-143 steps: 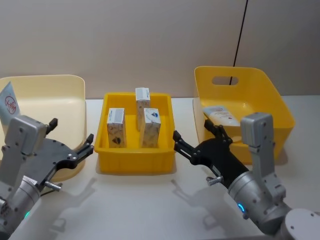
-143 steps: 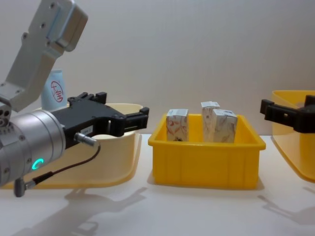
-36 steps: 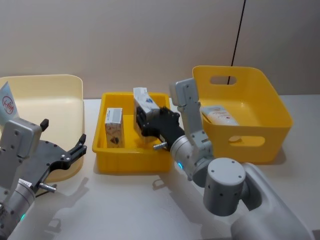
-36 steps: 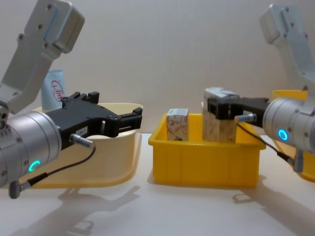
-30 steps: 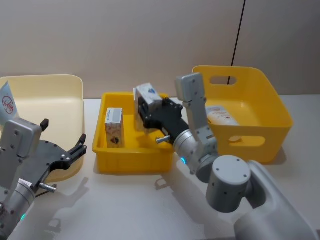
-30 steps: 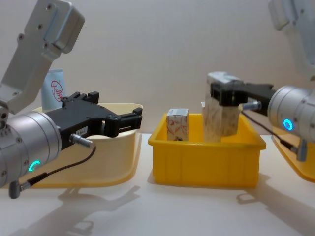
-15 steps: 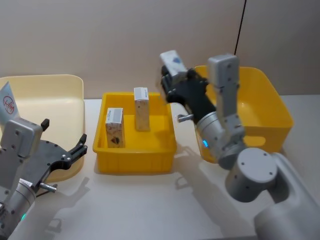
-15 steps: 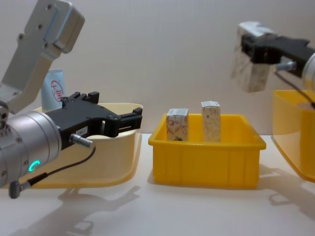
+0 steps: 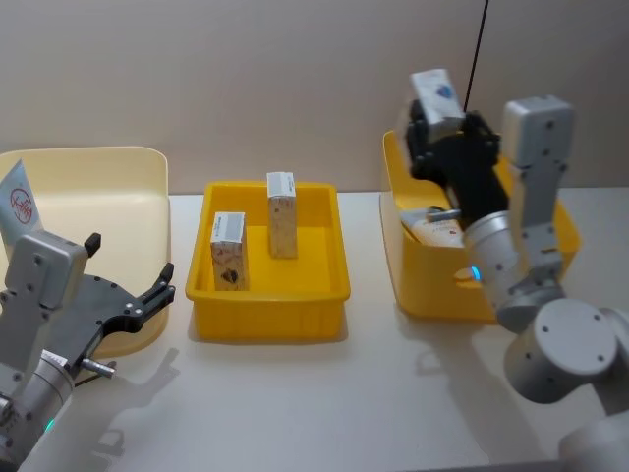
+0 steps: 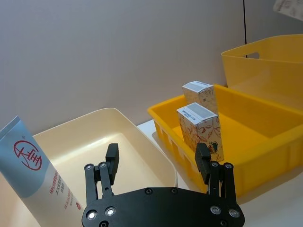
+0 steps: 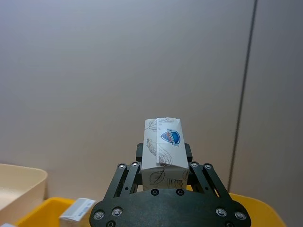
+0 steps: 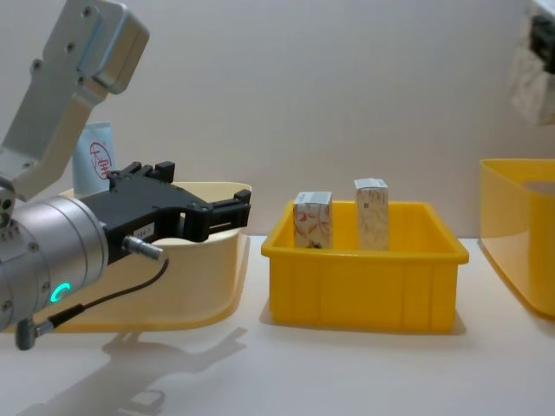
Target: Bimanual collaborative sorting of washing and personal care products
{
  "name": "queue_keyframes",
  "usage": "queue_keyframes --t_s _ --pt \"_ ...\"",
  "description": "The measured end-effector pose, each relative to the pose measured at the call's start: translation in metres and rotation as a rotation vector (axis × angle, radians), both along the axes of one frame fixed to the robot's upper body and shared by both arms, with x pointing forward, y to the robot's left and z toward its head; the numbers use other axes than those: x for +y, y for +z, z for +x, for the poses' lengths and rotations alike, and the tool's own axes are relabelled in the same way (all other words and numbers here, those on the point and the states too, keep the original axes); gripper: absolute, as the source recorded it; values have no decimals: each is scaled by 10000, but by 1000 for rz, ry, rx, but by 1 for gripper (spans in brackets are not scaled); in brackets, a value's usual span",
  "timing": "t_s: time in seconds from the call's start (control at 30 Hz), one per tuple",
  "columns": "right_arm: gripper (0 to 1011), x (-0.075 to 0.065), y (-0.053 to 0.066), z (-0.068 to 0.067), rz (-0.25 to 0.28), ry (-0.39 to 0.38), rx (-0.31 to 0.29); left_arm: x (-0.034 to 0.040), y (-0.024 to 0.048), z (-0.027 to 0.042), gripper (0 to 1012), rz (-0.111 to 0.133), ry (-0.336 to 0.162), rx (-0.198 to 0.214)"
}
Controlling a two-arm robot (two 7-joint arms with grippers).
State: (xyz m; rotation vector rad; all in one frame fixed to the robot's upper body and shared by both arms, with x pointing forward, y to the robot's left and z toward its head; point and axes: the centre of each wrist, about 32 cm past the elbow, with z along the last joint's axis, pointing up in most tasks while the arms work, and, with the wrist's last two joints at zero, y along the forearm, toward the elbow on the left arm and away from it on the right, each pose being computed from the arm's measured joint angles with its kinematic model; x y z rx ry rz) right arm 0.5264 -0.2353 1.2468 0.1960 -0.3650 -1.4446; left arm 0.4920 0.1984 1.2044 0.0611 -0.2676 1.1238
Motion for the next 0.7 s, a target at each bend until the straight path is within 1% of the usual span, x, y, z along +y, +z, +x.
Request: queue_keyframes --t_s 0.17,0.27,0.37,0.5,0.7 --pt "411 -102 -1 -81 1 -65 6 0 0 0 1003 0 0 0" --pt "411 -173 -7 -147 2 -118 27 0 0 0 1003 0 0 0" --pt "410 -212 -13 -184 3 -146 47 0 0 0 1003 0 0 0" --pt "411 -259 -18 -234 6 -182 82 0 0 0 1003 0 0 0" --pt "410 -302 -31 -277 16 -226 164 0 0 0 1003 0 0 0"
